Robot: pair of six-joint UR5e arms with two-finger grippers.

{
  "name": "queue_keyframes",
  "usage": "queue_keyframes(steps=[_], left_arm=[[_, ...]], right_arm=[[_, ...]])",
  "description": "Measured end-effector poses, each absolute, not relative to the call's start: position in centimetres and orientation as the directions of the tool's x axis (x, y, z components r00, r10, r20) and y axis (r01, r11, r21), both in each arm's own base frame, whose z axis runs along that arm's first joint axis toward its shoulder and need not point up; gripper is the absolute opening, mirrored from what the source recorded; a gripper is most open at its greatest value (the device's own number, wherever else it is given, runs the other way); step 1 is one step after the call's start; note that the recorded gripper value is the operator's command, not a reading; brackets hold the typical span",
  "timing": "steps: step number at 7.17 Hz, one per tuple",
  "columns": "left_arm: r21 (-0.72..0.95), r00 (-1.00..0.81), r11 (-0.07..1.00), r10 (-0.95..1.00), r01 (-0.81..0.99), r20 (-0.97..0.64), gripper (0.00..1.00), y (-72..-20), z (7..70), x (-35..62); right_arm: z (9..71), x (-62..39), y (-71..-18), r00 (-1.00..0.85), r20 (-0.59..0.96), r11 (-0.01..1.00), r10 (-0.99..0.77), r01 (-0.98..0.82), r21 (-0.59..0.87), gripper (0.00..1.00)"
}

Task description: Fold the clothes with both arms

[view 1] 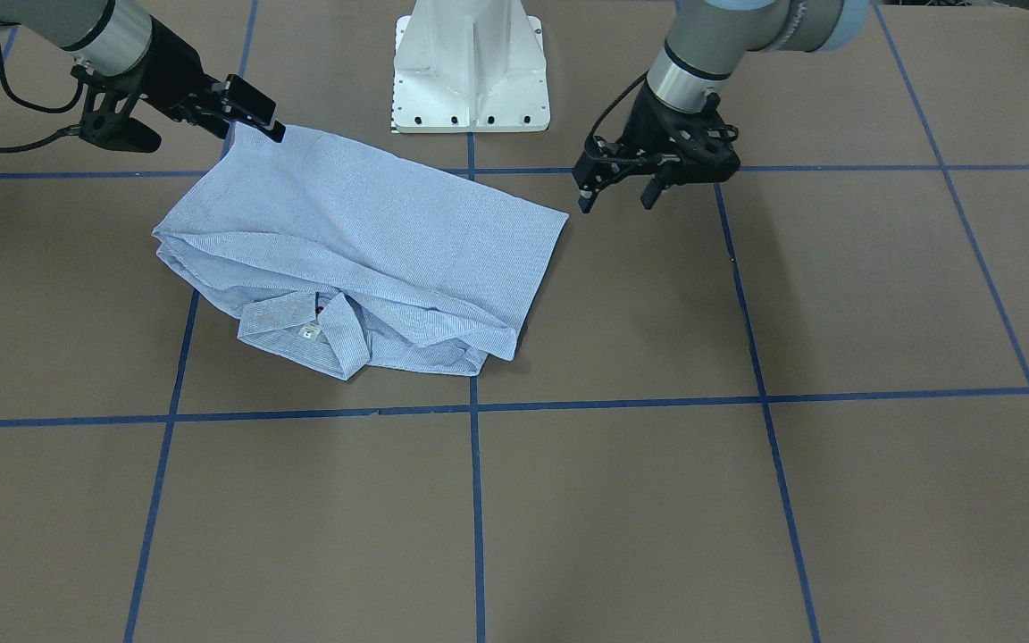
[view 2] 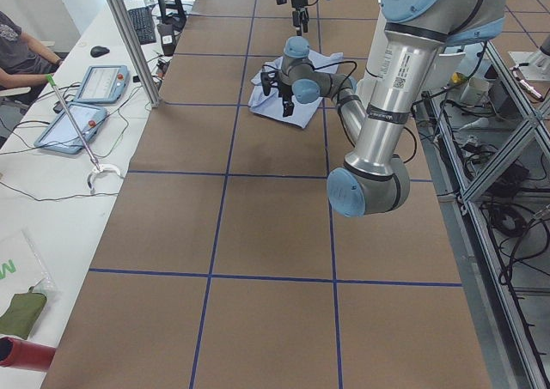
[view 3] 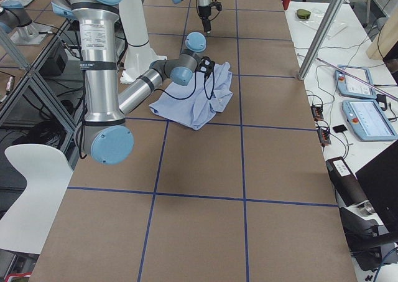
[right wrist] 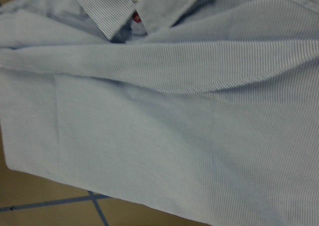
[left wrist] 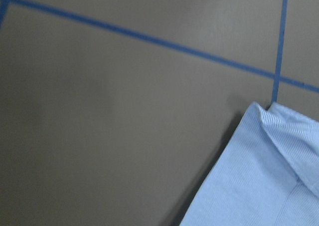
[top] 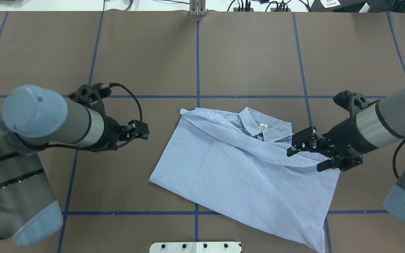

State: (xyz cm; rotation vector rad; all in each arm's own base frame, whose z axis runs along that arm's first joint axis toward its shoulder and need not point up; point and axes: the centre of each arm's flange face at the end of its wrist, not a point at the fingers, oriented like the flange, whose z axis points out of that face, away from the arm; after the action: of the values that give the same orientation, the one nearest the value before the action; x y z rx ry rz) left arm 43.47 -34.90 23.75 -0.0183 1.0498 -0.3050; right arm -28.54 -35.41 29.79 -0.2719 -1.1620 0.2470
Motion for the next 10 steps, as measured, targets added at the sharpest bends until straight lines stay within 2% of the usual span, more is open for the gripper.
queue_keyframes(steps=[2, 3, 8, 10], left_arm=[[-0.252, 0.453, 0.941, -0.331, 0.227, -0.828, 0.99, -29.4, 24.1, 49.7], [-0.27, 0.469, 0.933, -0.355, 0.239, -0.809, 0.97, -28.8, 24.8, 52.5], [-0.272, 0.512, 0.917, -0.389, 0.291, -0.766, 0.81, -29.5, 27.5, 55.7], [-0.276, 0.518, 0.913, -0.398, 0.299, -0.757, 0.65, -29.7, 28.0, 55.9]], right_arm=[[28.4, -27.4, -37.4, 0.349, 0.891, 0.957, 0.289, -0.119, -0.264, 1.0], [28.2, -27.3, -37.8, 0.346, 0.894, 0.958, 0.284, -0.136, -0.251, 1.0], [27.7, -27.8, -38.6, 0.34, 0.899, 0.959, 0.276, -0.152, -0.238, 1.0], [27.7, -27.7, -38.6, 0.34, 0.899, 0.959, 0.276, -0.153, -0.237, 1.0]])
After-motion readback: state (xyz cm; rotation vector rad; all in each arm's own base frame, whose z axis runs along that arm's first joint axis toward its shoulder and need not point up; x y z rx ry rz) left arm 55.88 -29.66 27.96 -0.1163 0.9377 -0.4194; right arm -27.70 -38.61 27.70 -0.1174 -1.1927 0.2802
